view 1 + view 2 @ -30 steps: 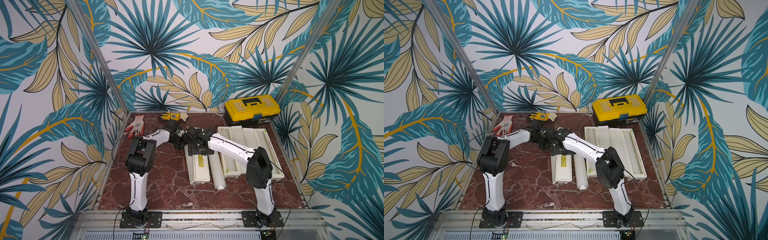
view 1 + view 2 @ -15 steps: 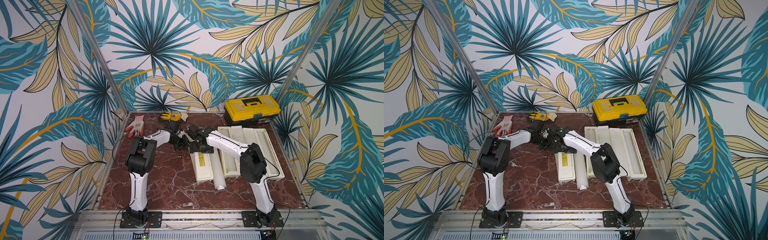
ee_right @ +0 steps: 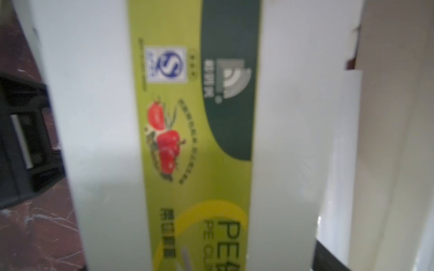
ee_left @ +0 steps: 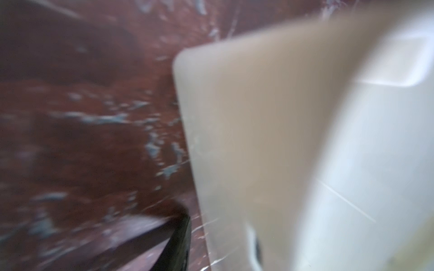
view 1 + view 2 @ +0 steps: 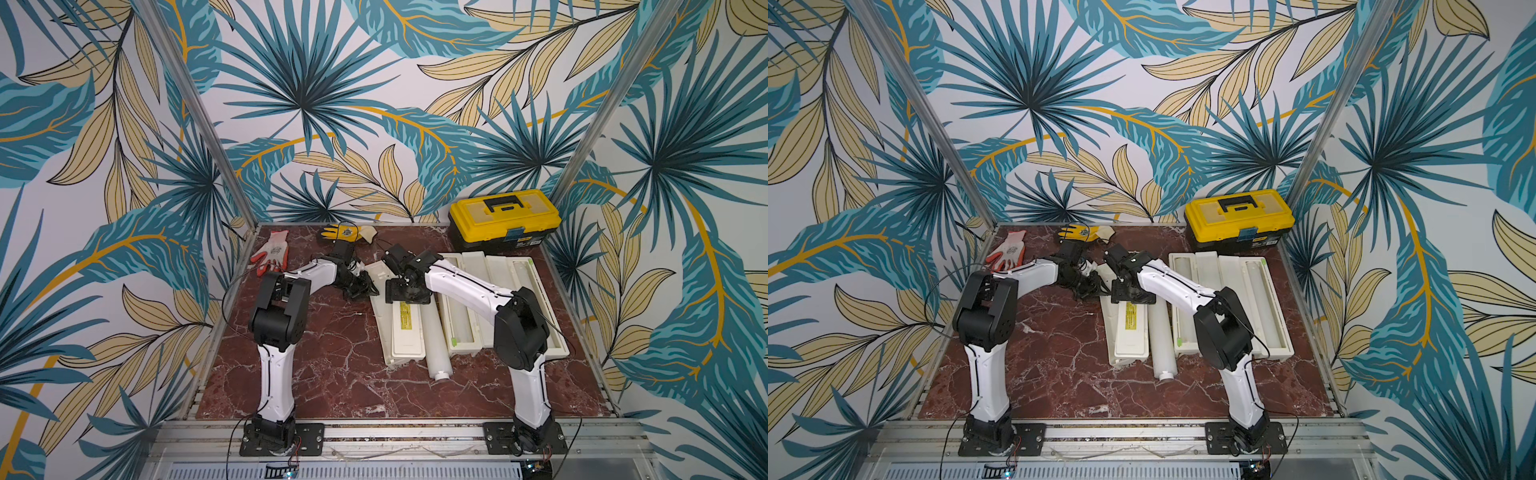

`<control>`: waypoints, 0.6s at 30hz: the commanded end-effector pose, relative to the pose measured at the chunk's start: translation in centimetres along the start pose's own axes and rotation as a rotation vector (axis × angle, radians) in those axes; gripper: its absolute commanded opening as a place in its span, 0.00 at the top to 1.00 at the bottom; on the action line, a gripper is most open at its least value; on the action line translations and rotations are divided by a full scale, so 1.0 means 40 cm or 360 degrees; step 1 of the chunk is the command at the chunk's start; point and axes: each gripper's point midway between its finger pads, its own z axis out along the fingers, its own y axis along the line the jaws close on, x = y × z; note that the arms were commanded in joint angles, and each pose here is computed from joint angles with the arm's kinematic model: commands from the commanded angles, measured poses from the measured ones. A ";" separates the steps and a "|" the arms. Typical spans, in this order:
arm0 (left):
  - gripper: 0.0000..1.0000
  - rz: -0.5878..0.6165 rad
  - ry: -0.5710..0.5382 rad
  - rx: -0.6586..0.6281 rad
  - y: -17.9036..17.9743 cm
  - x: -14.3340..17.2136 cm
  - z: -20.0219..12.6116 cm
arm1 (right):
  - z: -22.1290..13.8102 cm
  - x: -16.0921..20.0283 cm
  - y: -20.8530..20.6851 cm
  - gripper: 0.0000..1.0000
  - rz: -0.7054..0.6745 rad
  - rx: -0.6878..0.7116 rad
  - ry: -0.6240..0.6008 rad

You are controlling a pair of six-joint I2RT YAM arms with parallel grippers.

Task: Put plastic wrap rolls into dispensers
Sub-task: Open the lid of the plastic wrap cutting box.

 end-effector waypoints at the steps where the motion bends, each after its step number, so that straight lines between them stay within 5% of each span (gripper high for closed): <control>1: 0.62 0.0047 0.0009 -0.0103 0.029 0.011 -0.036 | -0.059 -0.046 -0.005 0.21 -0.0037 -0.0125 -0.0105; 10: 0.62 0.0104 0.0046 -0.0160 0.040 0.023 -0.079 | -0.031 -0.053 -0.045 0.21 -0.0264 0.0078 -0.0013; 18: 0.62 0.0107 0.0086 -0.0213 0.089 0.039 -0.129 | 0.024 -0.031 0.016 0.20 -0.0302 0.0038 0.0087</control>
